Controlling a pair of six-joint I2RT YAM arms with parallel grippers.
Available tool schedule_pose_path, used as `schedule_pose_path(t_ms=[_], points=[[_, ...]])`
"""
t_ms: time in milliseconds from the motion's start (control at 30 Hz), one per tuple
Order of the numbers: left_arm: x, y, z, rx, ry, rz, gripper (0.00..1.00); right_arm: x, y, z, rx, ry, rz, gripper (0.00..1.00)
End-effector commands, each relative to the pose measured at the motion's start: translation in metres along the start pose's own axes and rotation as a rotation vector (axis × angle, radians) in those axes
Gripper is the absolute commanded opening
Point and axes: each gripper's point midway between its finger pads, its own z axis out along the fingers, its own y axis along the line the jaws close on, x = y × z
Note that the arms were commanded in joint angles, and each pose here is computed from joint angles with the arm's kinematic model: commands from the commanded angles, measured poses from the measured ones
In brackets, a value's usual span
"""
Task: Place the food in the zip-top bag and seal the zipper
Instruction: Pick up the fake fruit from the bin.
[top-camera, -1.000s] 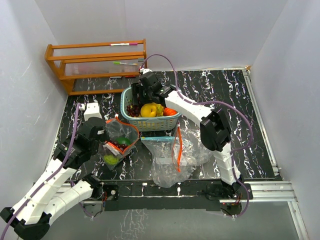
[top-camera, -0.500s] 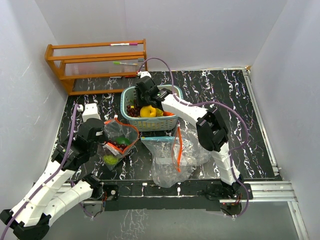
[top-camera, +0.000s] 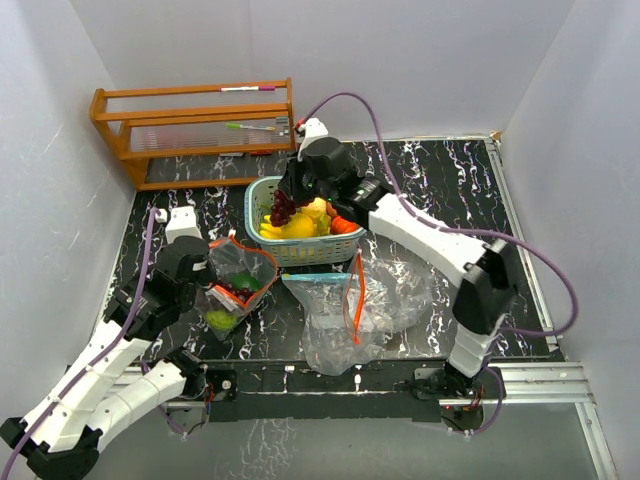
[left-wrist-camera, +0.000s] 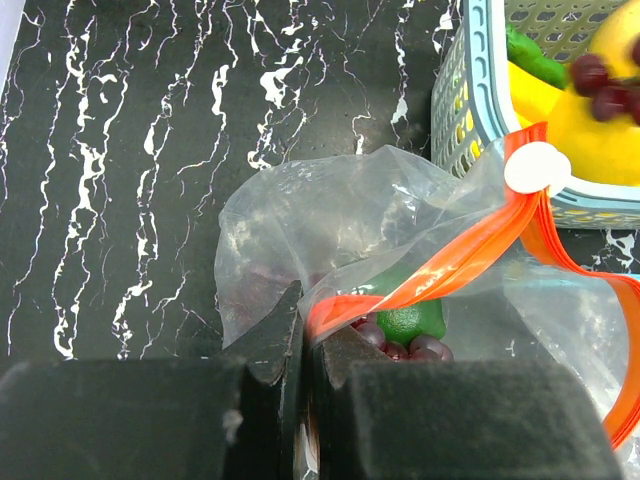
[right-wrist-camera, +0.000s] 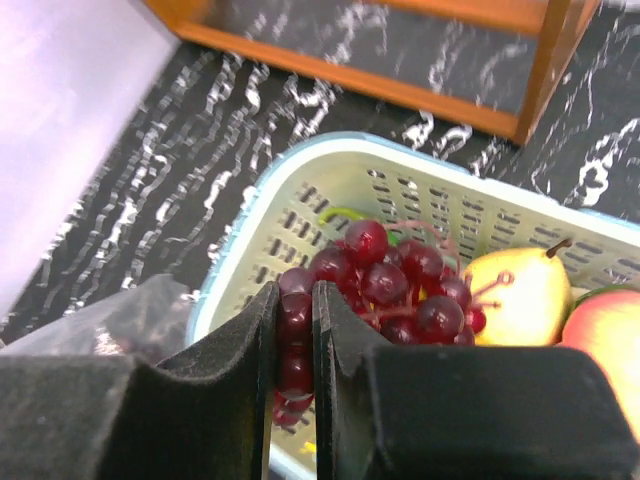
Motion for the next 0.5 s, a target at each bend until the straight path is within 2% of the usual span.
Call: schedule_pose_path(t_ms=[0,467], points=[[-0.004,0.000,0.003,-0.014,-0.017,-0.006,0.00,-0.059,0.027,-0.052,-0.104,-0.188,-0.020,0.13],[-0.006,-0.020,0.017,0.027,-0.007,0.004,0.00,-0.079,0.092,-0.157,-0.434,-0.265,-0.045,0.12]])
